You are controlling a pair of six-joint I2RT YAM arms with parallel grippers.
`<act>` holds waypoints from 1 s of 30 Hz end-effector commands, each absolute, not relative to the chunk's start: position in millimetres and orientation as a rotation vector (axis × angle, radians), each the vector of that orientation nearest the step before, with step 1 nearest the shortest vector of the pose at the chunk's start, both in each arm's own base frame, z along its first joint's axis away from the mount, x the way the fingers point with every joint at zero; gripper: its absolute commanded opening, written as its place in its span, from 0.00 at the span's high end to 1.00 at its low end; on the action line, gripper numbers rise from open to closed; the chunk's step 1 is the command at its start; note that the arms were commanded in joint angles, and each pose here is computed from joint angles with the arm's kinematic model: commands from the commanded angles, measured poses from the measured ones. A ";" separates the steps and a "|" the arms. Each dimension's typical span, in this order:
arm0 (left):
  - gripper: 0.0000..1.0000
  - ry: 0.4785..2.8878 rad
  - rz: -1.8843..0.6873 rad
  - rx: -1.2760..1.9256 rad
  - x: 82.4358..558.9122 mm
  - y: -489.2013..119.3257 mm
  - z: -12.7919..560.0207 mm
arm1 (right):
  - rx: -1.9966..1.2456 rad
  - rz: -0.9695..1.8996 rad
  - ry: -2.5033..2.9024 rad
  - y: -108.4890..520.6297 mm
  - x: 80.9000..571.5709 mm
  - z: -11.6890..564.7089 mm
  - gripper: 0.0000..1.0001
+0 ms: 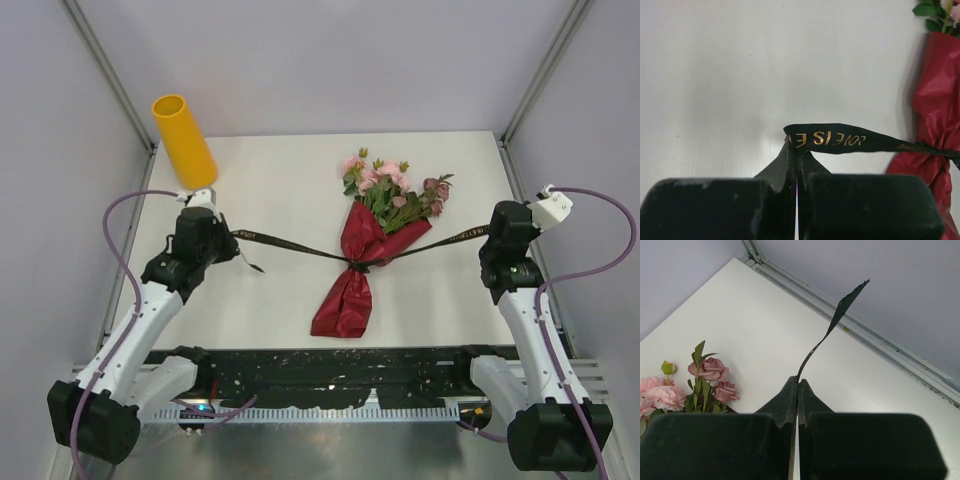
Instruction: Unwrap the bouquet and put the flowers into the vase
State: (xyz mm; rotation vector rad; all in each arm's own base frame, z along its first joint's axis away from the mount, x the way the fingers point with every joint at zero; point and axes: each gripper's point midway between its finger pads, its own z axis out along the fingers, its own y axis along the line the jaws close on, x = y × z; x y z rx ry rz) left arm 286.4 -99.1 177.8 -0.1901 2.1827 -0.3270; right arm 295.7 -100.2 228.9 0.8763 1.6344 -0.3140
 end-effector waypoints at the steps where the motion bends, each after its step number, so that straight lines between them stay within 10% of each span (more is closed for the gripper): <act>1: 1.00 2.200 -0.270 -0.246 282.6 -68.3 191.6 | 0.909 -0.329 1.560 -109.9 298.7 245.8 0.95; 24: 1.00 1.988 -0.281 -0.725 284.1 38.5 223.4 | 0.831 -0.226 1.587 -97.9 313.1 254.7 0.95; 30: 0.62 2.082 -0.337 -0.698 280.7 26.8 199.7 | 0.777 -0.122 1.649 -79.2 318.0 243.7 0.94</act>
